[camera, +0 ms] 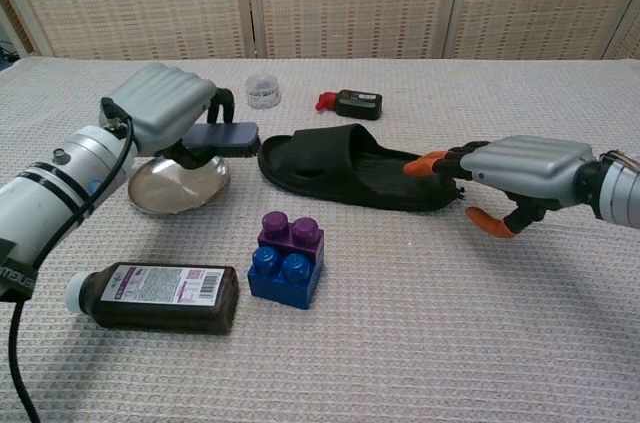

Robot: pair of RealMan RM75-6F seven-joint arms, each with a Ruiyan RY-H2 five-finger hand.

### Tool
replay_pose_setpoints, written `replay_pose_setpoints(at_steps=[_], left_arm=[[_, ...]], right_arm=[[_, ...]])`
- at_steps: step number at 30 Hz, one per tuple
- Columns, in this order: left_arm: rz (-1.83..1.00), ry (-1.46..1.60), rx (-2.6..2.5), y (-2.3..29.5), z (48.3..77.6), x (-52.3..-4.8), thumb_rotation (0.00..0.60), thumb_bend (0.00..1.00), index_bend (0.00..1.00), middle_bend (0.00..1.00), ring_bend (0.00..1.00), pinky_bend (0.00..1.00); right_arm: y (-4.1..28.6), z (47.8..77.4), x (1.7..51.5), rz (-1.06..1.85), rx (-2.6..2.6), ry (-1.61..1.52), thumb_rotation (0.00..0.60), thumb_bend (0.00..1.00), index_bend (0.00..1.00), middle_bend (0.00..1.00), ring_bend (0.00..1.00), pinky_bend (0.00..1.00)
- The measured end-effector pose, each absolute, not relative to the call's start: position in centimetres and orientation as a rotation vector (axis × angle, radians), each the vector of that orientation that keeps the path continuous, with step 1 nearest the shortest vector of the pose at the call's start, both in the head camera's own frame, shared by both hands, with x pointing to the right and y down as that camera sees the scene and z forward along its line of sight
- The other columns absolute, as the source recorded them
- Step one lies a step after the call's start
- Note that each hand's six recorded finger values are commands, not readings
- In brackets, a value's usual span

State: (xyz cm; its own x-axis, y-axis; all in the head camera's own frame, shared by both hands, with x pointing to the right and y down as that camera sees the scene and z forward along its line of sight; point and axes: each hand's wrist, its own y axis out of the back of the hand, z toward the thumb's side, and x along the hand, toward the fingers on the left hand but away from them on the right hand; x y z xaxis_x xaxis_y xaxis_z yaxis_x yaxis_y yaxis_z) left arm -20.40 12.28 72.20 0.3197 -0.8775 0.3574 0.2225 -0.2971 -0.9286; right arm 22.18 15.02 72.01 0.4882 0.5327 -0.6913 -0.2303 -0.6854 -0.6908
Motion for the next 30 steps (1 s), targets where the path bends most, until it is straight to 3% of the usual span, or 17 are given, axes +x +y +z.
replay_pose_setpoints(at_steps=[13,22,30], left_arm=[[-1.367,0.525,-1.431,13.7,74.9,-24.6,0.600,0.38,0.49,0.50,0.91,1.00],[-1.426,0.477,-1.389,13.8,76.0,-25.2,0.600,0.38,0.32,0.29,0.90,1.00],[-1.423,0.476,-1.394,13.8,75.6,-24.8,0.600,0.38,0.31,0.25,0.90,1.00]], right_arm=[[12.4,65.8,22.7,1.138,-2.000,-0.469,0.600,0.32,0.00,0.00,0.00,0.00],[12.9,65.6,23.0,1.132,-1.992,-0.471,0.600,0.32,0.00,0.00,0.00,0.00],[13.2,65.7,23.0,1.134,-1.956,-0.450,0.600,0.32,0.00,0.00,0.00,0.00]])
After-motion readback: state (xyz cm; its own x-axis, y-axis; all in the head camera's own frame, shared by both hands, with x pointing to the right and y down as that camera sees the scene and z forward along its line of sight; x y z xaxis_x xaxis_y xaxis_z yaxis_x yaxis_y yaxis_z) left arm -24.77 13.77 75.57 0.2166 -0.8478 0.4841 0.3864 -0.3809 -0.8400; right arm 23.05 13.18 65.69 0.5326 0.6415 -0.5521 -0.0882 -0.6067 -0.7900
